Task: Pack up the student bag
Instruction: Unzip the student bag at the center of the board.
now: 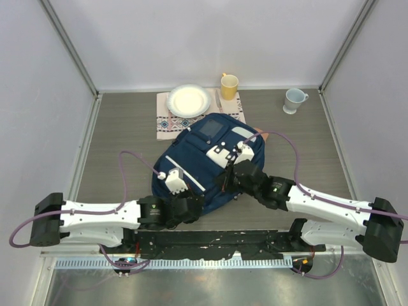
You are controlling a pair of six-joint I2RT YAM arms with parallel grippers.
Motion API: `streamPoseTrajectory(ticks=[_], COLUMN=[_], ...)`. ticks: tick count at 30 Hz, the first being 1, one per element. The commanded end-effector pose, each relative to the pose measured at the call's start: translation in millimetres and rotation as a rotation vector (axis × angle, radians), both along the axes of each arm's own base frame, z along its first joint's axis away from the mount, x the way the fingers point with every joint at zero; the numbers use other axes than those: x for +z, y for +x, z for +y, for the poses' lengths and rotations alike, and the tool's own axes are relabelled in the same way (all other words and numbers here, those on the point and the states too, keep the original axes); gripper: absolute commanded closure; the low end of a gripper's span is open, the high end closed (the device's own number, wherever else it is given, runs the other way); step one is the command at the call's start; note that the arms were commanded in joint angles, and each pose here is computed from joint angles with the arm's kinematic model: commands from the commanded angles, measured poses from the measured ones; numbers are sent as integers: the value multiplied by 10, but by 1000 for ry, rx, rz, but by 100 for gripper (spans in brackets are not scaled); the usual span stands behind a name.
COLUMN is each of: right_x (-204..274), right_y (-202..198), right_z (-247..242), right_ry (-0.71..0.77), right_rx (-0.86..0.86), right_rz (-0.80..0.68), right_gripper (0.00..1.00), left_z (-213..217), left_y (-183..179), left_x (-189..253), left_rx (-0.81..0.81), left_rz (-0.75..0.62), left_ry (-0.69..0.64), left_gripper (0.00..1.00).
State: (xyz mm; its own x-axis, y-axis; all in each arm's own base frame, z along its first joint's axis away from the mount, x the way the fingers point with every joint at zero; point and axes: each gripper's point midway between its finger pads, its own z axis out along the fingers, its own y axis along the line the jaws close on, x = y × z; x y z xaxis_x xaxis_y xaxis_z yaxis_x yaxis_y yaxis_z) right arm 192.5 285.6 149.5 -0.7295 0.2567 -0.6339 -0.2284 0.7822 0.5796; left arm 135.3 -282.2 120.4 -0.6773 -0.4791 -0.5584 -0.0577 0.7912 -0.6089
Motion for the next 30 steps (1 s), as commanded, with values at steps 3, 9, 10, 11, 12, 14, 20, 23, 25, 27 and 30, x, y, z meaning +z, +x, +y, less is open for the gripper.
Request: streamPoseTrajectory(ticks=[3, 9, 10, 11, 12, 14, 20, 23, 25, 27, 30], right_x=[385, 406, 399, 399, 409, 442, 513, 378, 227, 204, 217], right_y=[470, 501, 506, 511, 513, 529, 379, 226, 131, 37, -48], right_z=[-308, -366, -377, -383, -389, -400, -237, -259, -326, -436, -638], right_ry=[12, 20, 17, 16, 19, 26, 109, 179, 185, 180, 150], right_rx=[-182, -188, -189, -191, -191, -188, -96, -100, -114, -125, -162], right_rz=[-124, -119, -117, -116, -117, -119, -79, -8, 36, 45, 48], right_gripper=[99, 99, 99, 99, 99, 99, 84, 51, 45, 41, 38], left_z=[799, 941, 961, 967, 978, 956, 411, 139, 6, -136, -284], left_y=[-28, -94, -90, -92, -77, -59, -15, -34, -75, -99, -143], left_x=[-277, -338, -334, -322, -294, -248, -5, 145, 161, 235, 244], left_rx=[27, 15, 22, 27, 33, 17, -141, -208, -256, -286, -318], left_rz=[9, 37, 38, 40, 31, 13, -77, -88, -90, -98, -94], left_ry=[328, 380, 385, 384, 387, 393, 289, 253, 250, 216, 192], left_gripper=[100, 100, 100, 100, 100, 100, 100, 100, 100, 100, 100])
